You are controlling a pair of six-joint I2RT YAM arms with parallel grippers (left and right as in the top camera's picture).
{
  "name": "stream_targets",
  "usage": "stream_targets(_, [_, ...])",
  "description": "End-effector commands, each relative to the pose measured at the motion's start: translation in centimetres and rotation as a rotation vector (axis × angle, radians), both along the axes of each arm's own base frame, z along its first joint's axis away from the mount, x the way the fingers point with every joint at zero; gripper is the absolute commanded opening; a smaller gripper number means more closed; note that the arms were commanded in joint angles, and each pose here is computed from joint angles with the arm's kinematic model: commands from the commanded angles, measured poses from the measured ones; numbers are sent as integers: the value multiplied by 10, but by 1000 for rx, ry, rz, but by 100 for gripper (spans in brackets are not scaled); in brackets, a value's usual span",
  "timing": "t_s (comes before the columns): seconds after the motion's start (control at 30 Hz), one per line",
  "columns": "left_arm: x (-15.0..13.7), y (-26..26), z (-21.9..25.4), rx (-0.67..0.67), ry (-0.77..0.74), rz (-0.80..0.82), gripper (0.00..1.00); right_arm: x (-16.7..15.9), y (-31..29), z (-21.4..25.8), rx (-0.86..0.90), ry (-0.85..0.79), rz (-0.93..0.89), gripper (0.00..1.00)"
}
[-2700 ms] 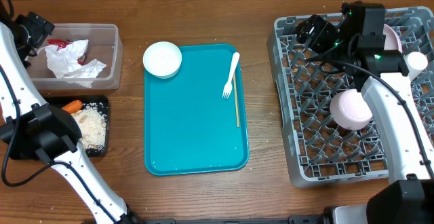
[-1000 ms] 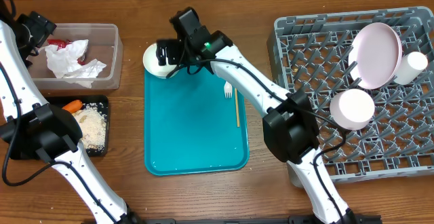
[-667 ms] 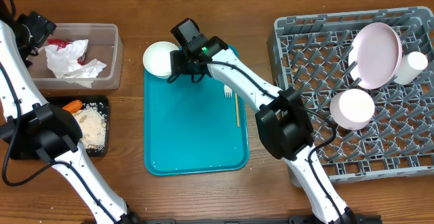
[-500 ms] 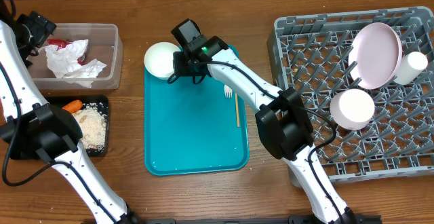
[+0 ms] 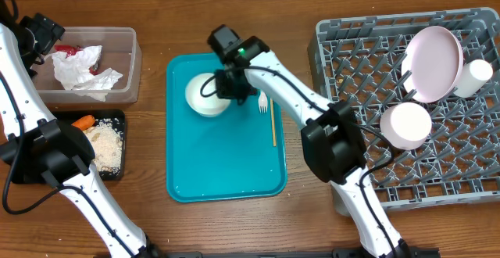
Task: Sort waste into correct bins and load items into the dishwasher rack
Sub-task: 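Grasp the white bowl rim with the right gripper and lift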
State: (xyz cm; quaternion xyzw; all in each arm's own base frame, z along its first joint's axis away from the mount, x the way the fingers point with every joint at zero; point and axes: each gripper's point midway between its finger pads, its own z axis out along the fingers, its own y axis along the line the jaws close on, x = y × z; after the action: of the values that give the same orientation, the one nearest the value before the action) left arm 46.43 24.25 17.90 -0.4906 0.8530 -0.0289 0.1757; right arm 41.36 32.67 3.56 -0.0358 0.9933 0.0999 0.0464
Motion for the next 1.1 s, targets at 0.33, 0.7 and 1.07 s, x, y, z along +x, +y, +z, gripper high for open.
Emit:
stream_targets(0.33, [0, -1, 1, 8, 3, -6, 100, -8, -59, 101, 10, -44, 41, 84])
stream_targets(0.7, [0, -1, 1, 8, 3, -6, 100, -29, 2, 96, 67, -105, 291, 80])
stream_targets(1.07, [0, -1, 1, 8, 3, -6, 100, -31, 19, 37, -22, -66, 293, 73])
